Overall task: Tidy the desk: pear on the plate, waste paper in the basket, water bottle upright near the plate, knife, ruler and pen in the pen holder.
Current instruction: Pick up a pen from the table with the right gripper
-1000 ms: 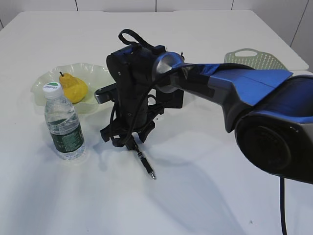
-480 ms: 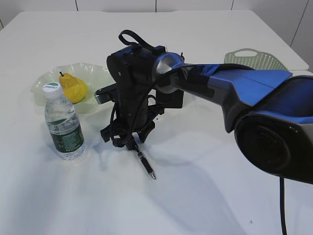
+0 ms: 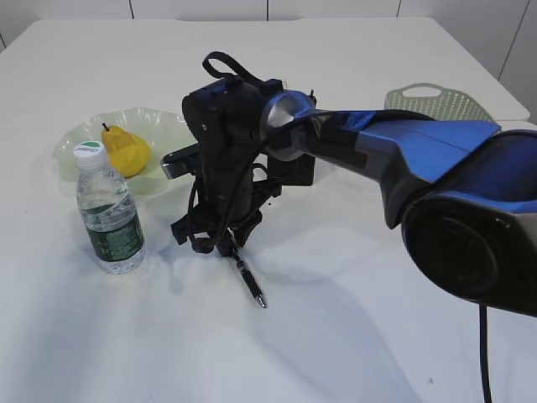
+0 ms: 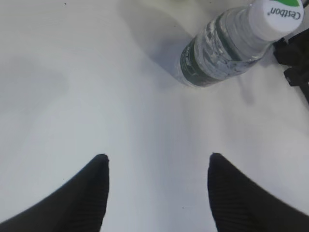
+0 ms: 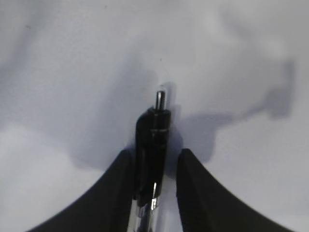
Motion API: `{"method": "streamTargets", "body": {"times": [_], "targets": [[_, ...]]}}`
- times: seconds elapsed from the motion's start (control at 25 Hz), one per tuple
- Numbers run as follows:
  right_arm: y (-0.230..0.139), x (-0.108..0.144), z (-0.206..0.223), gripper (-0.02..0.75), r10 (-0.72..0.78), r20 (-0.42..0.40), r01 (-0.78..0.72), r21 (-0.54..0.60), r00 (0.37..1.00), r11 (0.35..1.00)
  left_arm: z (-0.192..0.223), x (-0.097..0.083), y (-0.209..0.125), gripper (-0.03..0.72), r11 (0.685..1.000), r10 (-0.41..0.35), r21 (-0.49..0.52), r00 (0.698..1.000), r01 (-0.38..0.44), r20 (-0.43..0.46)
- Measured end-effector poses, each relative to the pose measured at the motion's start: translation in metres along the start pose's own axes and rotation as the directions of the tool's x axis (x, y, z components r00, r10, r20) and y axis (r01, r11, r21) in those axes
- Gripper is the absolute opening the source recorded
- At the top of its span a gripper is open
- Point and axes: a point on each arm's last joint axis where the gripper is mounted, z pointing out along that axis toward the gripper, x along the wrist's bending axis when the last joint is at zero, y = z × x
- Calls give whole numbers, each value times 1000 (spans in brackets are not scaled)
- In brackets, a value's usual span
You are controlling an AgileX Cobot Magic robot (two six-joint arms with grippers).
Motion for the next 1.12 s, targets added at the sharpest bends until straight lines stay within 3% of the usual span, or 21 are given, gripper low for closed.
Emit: {"method": "streamTargets", "body": {"times": [0.2, 0.6, 0.88, 1.12], "targets": [[0, 0, 0, 126, -2, 0, 2, 0, 1000, 1000, 0, 0, 0, 456, 1000, 0, -1, 1000, 0, 0], [1, 0, -8, 96, -1, -2, 1, -17, 1000, 1000, 0, 0, 0, 456, 1000, 0, -1, 1000, 0, 0], [7, -9, -63, 96, 0, -8, -1, -131, 1000, 991, 0, 0, 0, 456, 1000, 0, 0, 1000, 0, 0], [6, -46, -115, 96, 61, -7, -61, -226, 998, 972, 0, 0, -2, 456, 1000, 0, 27, 1000, 0, 3]]}}
